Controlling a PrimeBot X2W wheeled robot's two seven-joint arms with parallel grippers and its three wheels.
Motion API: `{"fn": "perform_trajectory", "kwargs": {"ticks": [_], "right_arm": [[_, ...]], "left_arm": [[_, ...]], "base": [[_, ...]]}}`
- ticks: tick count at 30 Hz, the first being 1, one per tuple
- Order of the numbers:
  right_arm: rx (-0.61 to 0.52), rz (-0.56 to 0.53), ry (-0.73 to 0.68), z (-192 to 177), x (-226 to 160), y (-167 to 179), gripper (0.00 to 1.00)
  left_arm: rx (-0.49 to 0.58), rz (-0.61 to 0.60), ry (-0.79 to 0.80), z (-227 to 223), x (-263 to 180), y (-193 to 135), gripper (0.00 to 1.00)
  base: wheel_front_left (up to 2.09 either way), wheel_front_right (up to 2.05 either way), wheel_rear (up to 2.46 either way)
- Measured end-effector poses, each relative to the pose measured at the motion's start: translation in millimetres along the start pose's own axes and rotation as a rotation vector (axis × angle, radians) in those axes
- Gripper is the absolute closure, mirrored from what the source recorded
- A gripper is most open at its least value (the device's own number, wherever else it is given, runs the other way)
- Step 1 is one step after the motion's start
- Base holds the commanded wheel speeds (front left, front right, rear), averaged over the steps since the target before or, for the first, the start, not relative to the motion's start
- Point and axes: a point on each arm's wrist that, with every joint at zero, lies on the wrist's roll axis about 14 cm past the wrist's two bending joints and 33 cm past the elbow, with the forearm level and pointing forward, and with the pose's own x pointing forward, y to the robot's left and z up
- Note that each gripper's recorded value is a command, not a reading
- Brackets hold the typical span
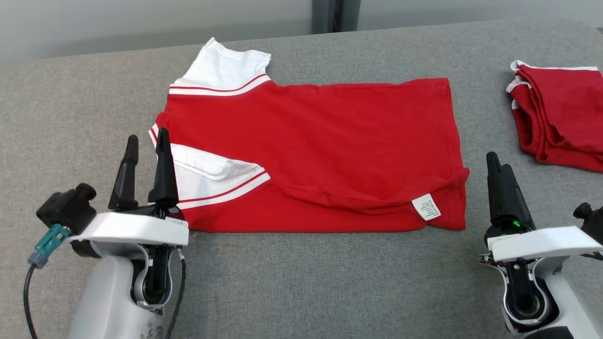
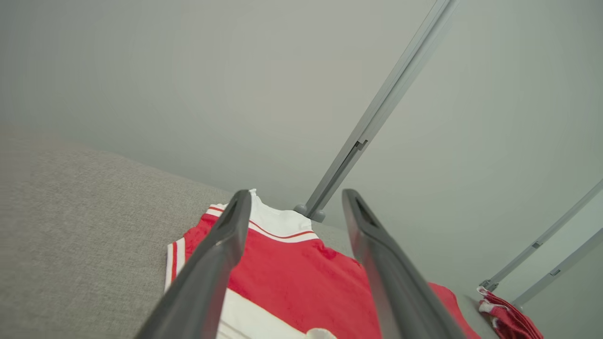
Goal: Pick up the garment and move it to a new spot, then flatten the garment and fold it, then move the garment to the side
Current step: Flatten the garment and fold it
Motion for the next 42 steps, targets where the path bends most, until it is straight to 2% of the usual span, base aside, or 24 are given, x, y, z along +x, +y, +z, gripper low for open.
{"fn": "perform_trajectory", "kwargs": {"ticks": [1, 5, 14, 24, 30, 31, 32, 33, 35, 42], "right_arm": [[-0.058, 0.003, -0.008, 3, -5, -1, 0.00], [-0.112, 0.006, -0.014, 3, -19, 0, 0.00], [-0.122, -0.009, 0.001, -3, -45, -1, 0.00], [-0.150, 0.012, 0.020, -4, -48, 8, 0.00], [-0.153, -0.017, 0.025, -2, -53, 0, 0.00], [-0.156, -0.023, 0.028, -2, -54, -2, 0.00], [-0.160, -0.031, 0.031, -2, -55, -5, 0.00], [-0.159, -0.044, 0.041, -3, -57, -9, 0.00], [-0.165, -0.082, 0.064, -7, -62, -21, 0.00], [-0.234, -0.185, 0.163, -26, -69, -56, 0.00]], "left_arm": [[0.013, 0.009, 0.014, -4, -8, 3, 0.00], [0.039, 0.051, 0.078, -21, -32, 18, 0.00], [0.063, 0.190, 0.287, -56, -84, 57, 0.00], [0.025, 0.263, 0.447, -81, -92, 69, 0.00], [-0.004, 0.291, 0.502, -94, -86, 74, 0.00], [-0.009, 0.291, 0.504, -95, -84, 74, 0.05], [-0.016, 0.293, 0.506, -96, -82, 74, 0.25], [-0.021, 0.291, 0.501, -96, -80, 73, 0.58], [-0.023, 0.285, 0.483, -95, -77, 73, 1.00], [-0.027, 0.257, 0.405, -83, -66, 69, 1.00]], "base": [[0.00, 0.00, 0.00], [0.00, 0.00, 0.00], [0.00, 0.00, 0.00], [0.00, 0.00, 0.00], [0.00, 0.00, 0.00], [0.00, 0.00, 0.00], [0.00, 0.00, 0.00], [0.00, 0.00, 0.00], [0.00, 0.00, 0.00], [0.00, 0.00, 0.00]]}}
